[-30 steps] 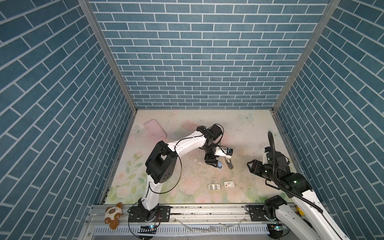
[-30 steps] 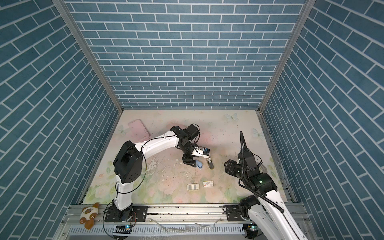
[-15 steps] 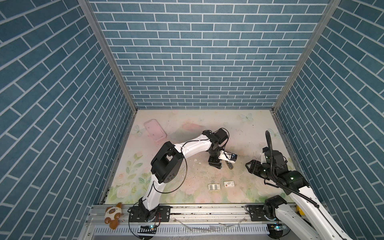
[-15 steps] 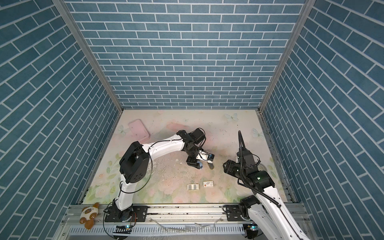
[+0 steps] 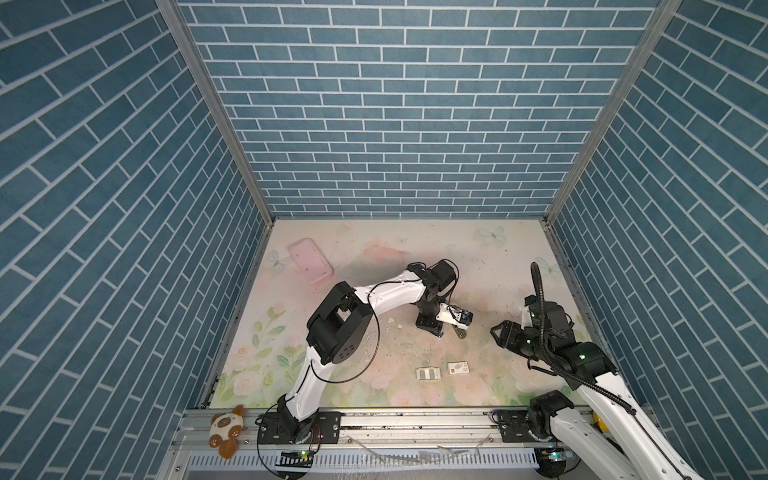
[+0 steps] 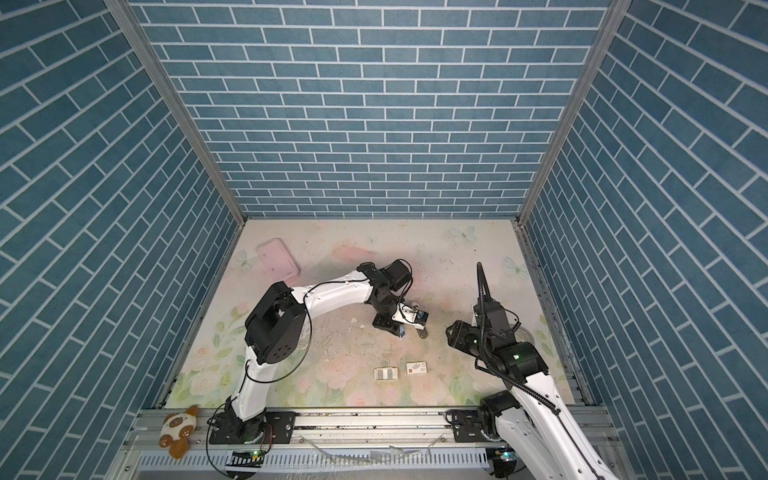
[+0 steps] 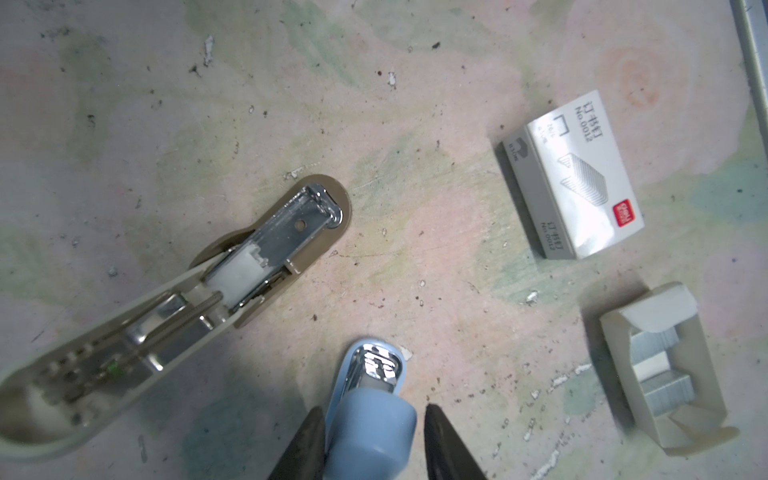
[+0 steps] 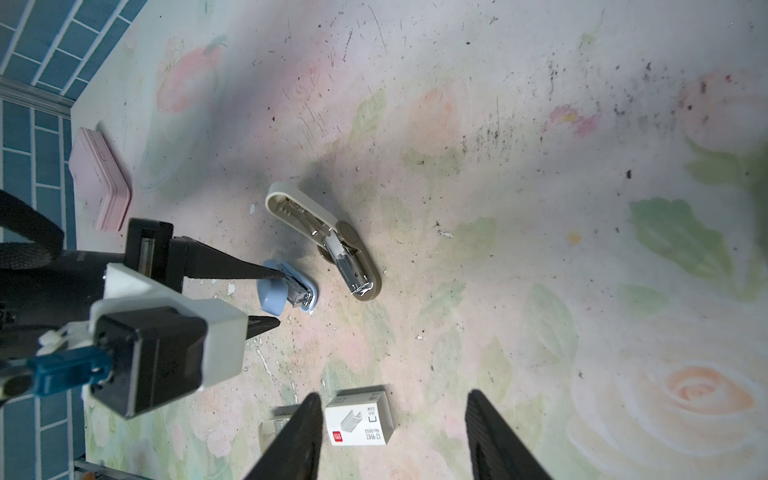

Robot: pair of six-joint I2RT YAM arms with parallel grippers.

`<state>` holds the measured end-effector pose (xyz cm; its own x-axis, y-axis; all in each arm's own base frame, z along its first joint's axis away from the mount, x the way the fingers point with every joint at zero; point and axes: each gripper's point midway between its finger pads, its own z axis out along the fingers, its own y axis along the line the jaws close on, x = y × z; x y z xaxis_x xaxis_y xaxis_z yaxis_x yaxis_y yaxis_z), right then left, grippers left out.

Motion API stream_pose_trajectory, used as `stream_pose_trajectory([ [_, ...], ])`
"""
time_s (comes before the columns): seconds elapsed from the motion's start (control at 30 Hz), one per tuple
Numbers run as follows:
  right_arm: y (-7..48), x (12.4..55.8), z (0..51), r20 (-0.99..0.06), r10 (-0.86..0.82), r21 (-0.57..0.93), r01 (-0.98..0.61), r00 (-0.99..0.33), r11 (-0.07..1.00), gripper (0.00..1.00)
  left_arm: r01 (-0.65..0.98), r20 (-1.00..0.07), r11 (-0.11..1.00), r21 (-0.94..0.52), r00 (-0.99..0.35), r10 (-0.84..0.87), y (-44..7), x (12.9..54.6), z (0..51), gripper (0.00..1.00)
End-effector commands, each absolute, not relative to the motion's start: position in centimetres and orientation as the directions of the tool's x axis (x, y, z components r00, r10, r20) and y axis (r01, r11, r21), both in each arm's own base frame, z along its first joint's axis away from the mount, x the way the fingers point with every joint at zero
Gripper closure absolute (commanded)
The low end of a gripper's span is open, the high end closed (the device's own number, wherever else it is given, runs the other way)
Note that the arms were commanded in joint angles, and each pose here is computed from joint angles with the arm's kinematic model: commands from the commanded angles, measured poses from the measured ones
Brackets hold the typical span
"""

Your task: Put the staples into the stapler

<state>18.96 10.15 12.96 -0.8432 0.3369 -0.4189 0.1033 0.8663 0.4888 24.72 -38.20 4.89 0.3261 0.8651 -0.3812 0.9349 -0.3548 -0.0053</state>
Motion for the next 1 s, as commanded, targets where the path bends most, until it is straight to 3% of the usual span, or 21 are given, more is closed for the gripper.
stream_pose_trajectory([
  [0.0,10.0,18.9,12.5,-0.416,0.341,0.487,0.11,-0.843,0.866,0.44,0.931,-0.374,-0.364,-0.01,0.334,0.865,-38.2,24.5,4.5,0.58],
  [0.27,10.1,19.1,12.5,-0.417,0.341,0.489,0.108,-0.843,0.866,0.44,0.933,-0.378,-0.359,-0.005,0.331,0.865,-38.4,24.6,4.4,0.54],
  [0.77,10.1,19.3,12.7,-0.424,0.346,0.496,0.104,-0.837,0.862,0.45,0.93,-0.357,-0.368,-0.011,0.34,0.87,-38.2,24.2,3.8,0.58],
  [0.97,10.1,19.3,12.6,-0.425,0.349,0.498,0.106,-0.835,0.861,0.46,0.931,-0.345,-0.366,-0.007,0.341,0.874,-38.2,24.4,3.4,0.66],
])
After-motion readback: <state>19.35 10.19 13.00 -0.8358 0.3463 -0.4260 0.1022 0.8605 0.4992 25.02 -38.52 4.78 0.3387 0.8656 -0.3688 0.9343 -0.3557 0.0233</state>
